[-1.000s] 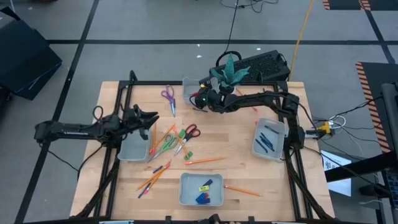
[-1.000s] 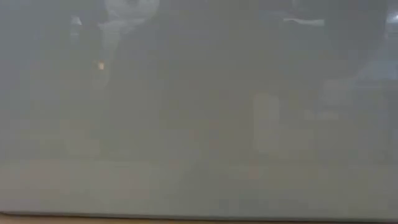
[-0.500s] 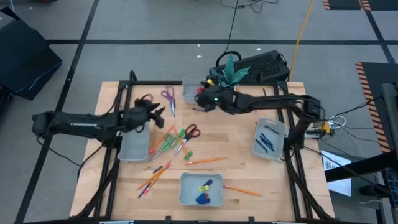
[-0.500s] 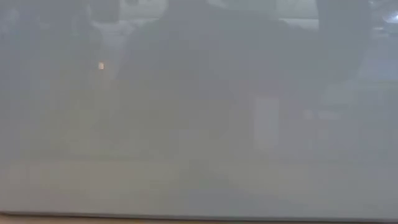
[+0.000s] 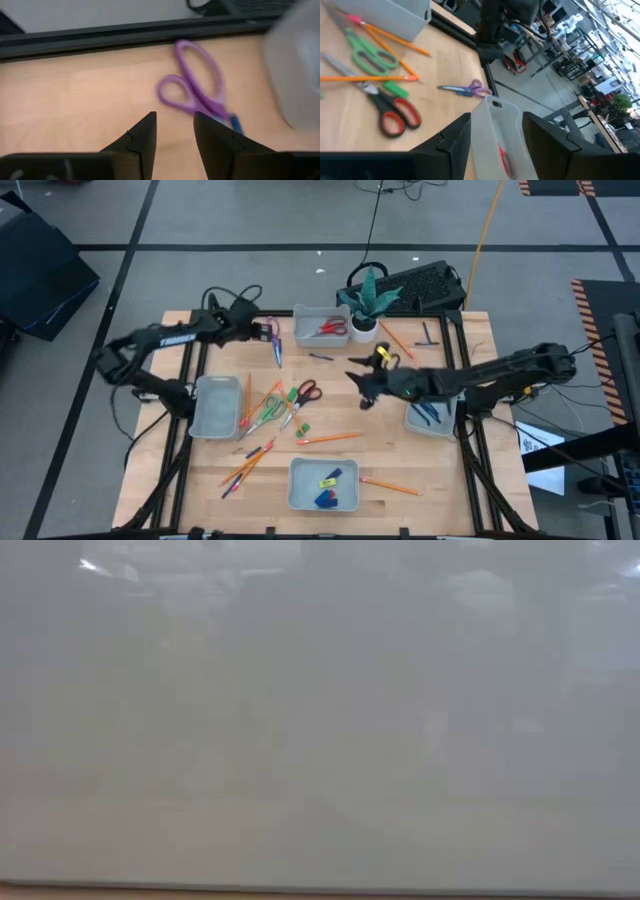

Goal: Sort crayons/erasers/pens/pencils in bins
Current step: Put the violet scissors into the top gray bin, then put the black scissors into the top gray bin, then put the green scissors into the top gray bin

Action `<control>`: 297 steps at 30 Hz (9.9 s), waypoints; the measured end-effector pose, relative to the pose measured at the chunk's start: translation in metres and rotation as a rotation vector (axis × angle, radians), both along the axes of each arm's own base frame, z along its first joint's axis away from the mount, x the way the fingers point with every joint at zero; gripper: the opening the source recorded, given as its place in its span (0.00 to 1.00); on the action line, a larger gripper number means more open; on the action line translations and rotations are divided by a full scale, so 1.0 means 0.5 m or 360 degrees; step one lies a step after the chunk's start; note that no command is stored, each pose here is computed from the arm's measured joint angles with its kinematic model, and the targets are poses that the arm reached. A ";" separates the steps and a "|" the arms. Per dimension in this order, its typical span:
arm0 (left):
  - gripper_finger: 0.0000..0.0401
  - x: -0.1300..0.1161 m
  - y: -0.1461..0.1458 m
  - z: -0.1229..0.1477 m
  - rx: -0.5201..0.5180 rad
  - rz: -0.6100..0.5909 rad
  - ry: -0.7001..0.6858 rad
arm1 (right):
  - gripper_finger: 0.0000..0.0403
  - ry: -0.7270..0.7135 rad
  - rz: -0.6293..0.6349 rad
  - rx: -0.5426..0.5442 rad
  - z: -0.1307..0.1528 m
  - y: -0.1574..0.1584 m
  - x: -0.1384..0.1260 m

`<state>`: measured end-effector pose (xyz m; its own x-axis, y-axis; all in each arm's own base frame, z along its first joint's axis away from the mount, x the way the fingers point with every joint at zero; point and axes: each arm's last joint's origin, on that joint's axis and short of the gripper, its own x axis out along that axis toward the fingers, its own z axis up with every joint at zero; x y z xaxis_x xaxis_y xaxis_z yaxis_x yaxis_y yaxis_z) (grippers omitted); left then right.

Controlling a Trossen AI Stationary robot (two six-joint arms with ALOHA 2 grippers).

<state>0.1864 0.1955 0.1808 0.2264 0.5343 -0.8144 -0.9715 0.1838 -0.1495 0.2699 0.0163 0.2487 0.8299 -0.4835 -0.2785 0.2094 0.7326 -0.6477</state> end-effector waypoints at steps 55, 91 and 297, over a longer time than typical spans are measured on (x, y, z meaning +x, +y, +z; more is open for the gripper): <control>0.05 0.081 0.072 -0.122 -0.0413 -0.0008 0.0380 | 0.42 -0.0166 0.0028 0.0160 -0.016 0.077 -0.025; 0.02 0.235 0.101 0.261 0.0302 -0.0477 -0.0033 | 0.42 -0.0139 0.0124 0.0239 -0.023 0.116 -0.038; 0.22 0.205 -0.654 0.105 -0.0270 -0.0626 0.0831 | 0.43 0.0223 0.0406 0.0395 -0.103 0.138 -0.077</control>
